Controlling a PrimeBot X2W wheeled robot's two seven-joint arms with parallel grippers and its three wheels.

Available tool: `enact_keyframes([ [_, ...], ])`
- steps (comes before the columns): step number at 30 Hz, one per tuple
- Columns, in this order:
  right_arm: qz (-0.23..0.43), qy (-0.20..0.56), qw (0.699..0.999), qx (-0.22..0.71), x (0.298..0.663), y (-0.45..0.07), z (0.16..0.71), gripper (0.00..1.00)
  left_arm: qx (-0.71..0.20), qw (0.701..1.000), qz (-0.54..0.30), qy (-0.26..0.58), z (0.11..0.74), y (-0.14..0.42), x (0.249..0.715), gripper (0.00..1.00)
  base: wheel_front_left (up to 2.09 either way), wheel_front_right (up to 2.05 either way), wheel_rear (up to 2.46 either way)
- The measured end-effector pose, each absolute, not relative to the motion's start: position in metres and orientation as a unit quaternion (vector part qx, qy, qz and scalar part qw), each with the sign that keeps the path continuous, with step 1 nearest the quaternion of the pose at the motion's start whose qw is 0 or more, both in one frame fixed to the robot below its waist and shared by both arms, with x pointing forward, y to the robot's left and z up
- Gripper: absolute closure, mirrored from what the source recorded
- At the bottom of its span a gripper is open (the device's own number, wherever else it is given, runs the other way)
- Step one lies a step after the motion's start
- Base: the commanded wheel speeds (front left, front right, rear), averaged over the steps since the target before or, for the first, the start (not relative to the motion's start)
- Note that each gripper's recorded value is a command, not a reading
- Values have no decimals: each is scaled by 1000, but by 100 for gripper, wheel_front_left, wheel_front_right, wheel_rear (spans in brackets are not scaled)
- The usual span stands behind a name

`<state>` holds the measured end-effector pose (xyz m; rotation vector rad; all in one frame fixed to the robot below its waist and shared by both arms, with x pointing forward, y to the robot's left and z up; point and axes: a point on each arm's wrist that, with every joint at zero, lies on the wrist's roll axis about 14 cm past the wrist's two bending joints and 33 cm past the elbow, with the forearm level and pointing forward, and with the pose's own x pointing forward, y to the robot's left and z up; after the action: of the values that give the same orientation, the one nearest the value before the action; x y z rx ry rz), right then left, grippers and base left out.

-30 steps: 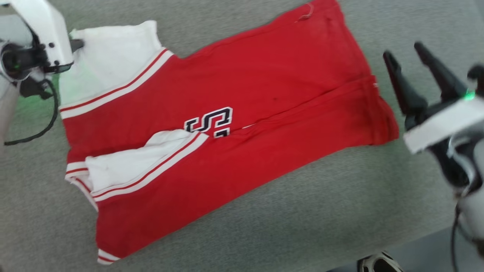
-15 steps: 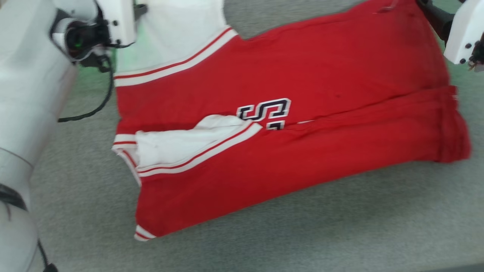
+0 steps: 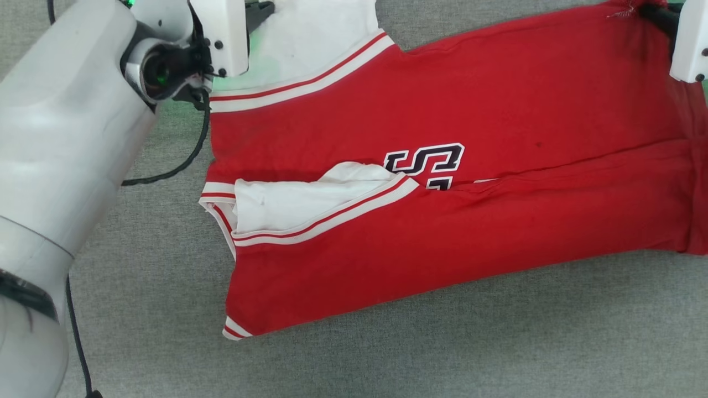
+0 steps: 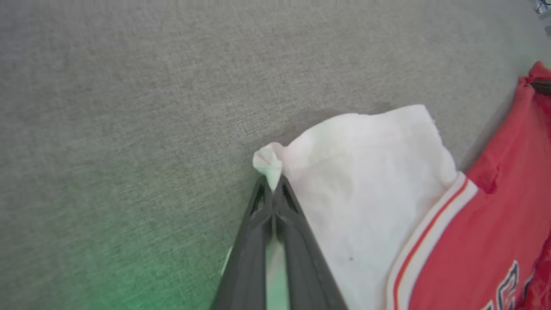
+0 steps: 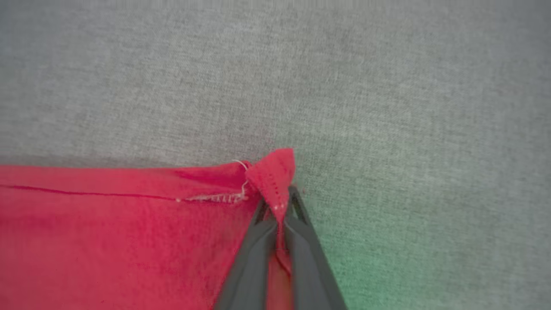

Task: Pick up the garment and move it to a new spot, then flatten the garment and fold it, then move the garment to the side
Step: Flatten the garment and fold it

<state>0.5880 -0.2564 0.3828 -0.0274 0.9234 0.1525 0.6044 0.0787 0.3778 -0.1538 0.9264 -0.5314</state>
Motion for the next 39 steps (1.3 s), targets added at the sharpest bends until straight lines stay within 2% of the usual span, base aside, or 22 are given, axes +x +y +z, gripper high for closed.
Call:
enact_keyframes([
  [9, 82, 373, 924, -7, 583, -257, 425, 100, -89, 901, -284, 316, 443, 75, 601, 100, 0, 0, 0],
  [15, 100, 334, 937, 4, 555, -254, 452, 100, -95, 905, -327, 256, 485, 70, 558, 100, 0, 0, 0],
  [19, 114, 326, 938, 6, 527, -254, 456, 100, -106, 909, -342, 212, 503, 78, 521, 100, 0, 0, 0],
  [20, 119, 321, 939, 7, 513, -255, 458, 100, -115, 910, -344, 203, 503, 85, 500, 100, 0, 0, 0],
  [26, 121, 317, 940, 29, 477, -260, 454, 100, -161, 907, -336, 195, 492, 101, 443, 100, 0, 0, 0],
  [32, 104, 317, 941, 60, 452, -269, 438, 100, -194, 893, -326, 241, 459, 102, 393, 100, 0, 0, 0],
  [39, 64, 336, 935, 96, 440, -277, 406, 100, -184, 889, -300, 295, 411, 98, 373, 100, 0, 0, 0],
])
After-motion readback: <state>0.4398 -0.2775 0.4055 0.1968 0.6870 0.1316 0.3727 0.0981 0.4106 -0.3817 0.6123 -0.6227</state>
